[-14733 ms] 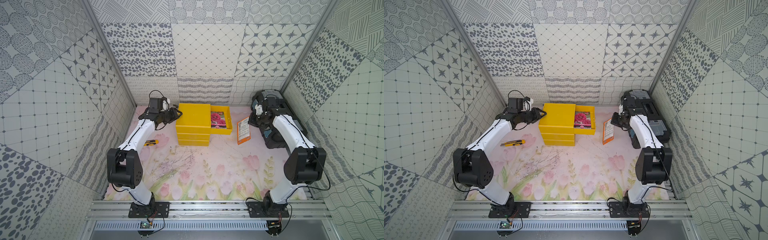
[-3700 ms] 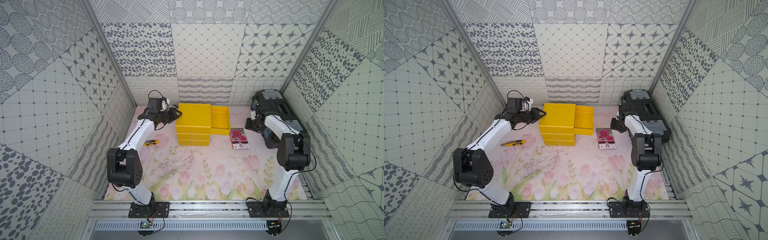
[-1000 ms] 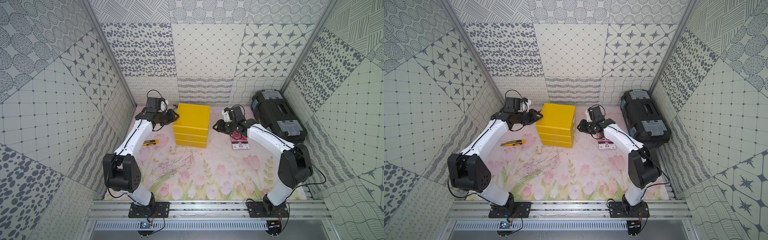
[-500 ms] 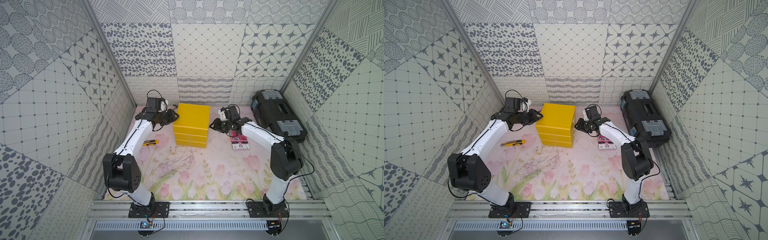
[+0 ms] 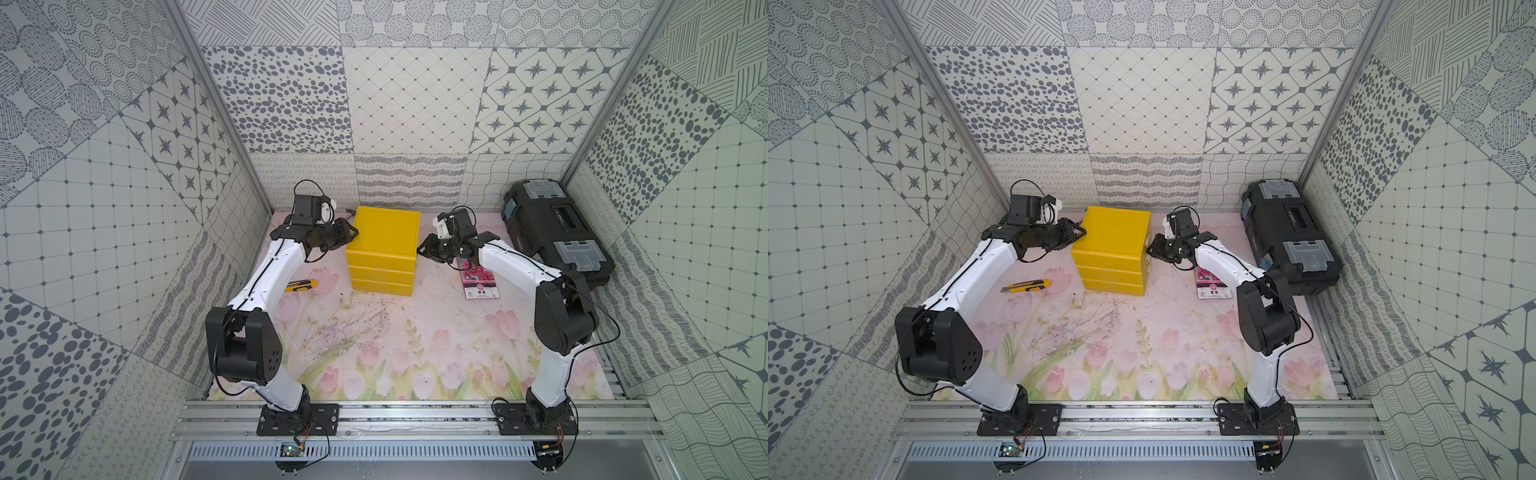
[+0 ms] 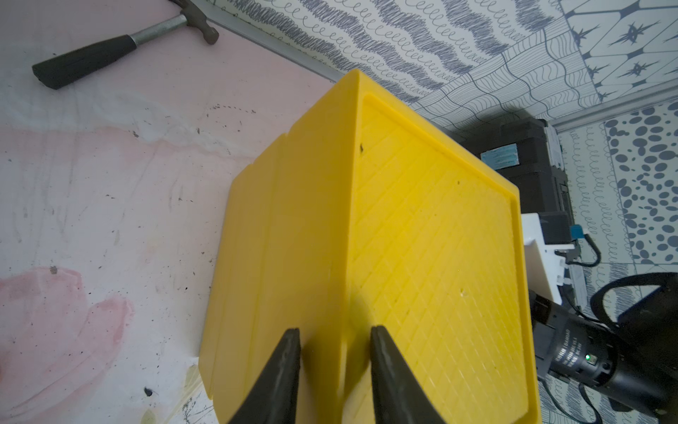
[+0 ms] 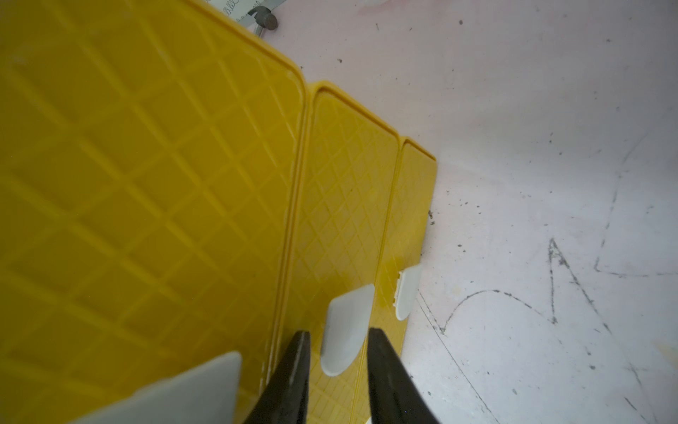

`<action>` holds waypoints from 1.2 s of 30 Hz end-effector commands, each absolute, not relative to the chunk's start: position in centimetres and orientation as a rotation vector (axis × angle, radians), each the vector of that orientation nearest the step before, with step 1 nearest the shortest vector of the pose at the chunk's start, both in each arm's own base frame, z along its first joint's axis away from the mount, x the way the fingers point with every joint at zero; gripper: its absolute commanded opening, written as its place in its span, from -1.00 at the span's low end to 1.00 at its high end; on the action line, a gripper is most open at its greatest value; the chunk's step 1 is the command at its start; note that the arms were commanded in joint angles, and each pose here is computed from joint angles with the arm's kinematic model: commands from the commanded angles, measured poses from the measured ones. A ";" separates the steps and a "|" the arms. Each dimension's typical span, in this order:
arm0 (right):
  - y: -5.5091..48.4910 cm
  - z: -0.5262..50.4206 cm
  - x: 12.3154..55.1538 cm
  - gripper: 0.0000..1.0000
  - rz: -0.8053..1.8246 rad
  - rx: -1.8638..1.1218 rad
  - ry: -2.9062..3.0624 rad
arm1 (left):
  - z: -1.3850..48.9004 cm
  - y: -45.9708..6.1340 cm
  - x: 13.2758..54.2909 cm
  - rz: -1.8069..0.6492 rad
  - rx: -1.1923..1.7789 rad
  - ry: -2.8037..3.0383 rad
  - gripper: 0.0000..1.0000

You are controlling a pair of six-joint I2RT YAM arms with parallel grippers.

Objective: Take the seed bags out of the drawer
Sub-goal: Open the drawer in the storage box.

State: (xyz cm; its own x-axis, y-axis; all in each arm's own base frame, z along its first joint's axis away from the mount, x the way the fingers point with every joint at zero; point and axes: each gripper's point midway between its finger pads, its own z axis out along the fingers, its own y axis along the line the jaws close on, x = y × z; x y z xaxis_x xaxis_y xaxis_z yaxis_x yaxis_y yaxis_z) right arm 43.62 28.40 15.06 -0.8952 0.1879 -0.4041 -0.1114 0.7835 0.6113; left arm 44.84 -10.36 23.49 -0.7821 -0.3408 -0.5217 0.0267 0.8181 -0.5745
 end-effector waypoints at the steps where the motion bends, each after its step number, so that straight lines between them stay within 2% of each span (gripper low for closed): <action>1: 28.9 15.0 44.2 -0.50 0.903 0.052 2.513 | 20.5 -9.4 43.2 -0.688 -0.277 2.500 -0.31; 8: 27.3 16.0 44.3 -0.99 0.801 0.046 2.513 | 20.6 -9.4 43.2 -0.695 -0.281 2.496 -0.31; 15: 23.8 17.4 44.8 -1.00 0.716 0.066 2.520 | 20.7 -9.3 43.2 -0.702 -0.286 2.492 -0.27; 27: 17.3 16.9 44.0 -1.00 0.640 0.159 2.540 | 20.7 -9.2 43.3 -0.706 -0.290 2.489 -0.27; 36: 16.6 16.5 44.5 -1.00 0.644 0.165 2.548 | 20.7 -9.2 43.3 -0.705 -0.290 2.490 -0.27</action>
